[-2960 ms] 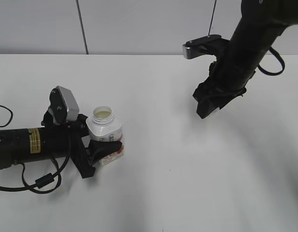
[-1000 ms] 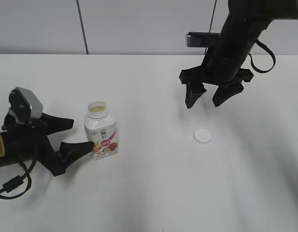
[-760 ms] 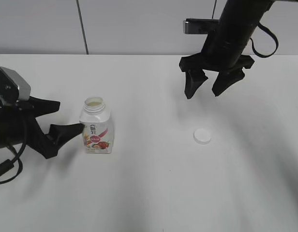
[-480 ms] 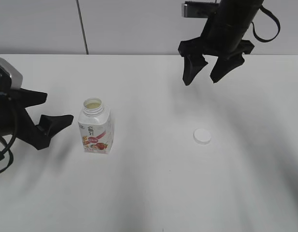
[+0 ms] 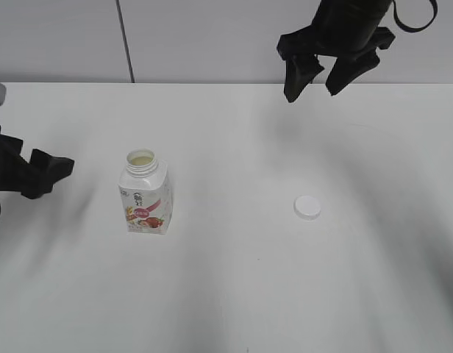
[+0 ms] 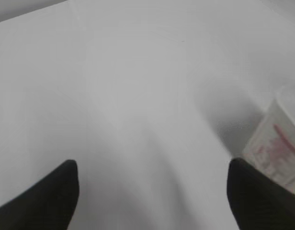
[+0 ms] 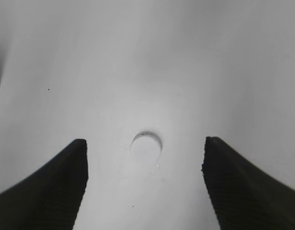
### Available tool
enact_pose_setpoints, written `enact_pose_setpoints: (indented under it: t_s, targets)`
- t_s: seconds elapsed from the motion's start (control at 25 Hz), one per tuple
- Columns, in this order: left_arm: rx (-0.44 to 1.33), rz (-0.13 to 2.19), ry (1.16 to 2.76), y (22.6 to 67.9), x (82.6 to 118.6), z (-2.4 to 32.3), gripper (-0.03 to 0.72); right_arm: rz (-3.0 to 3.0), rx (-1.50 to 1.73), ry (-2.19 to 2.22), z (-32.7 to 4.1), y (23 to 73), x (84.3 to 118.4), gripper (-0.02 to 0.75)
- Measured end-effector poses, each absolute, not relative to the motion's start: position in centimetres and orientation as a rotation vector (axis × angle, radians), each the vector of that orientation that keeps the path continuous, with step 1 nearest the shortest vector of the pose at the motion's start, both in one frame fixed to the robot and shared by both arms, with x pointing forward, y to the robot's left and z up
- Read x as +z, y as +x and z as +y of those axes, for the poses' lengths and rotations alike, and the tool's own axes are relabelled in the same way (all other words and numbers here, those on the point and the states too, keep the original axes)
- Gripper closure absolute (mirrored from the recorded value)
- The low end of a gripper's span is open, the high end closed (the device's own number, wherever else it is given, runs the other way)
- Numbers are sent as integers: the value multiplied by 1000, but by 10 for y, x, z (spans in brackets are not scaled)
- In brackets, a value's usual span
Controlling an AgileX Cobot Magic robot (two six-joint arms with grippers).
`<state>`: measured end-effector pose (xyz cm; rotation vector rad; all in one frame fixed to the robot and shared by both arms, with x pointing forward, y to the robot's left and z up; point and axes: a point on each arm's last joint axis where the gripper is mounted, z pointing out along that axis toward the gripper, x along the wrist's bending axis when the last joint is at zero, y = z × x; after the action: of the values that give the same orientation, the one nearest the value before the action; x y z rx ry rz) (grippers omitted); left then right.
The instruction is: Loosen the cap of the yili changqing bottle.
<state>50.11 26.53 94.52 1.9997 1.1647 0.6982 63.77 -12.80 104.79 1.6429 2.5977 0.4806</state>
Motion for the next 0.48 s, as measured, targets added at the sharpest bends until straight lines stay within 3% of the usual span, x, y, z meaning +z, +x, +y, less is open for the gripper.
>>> enact_pose_setpoints:
  t_s: [0.48]
  targets:
    - [870, 1753, 1992, 532, 983, 304, 113, 2474, 368, 1487, -148, 632, 1080, 150]
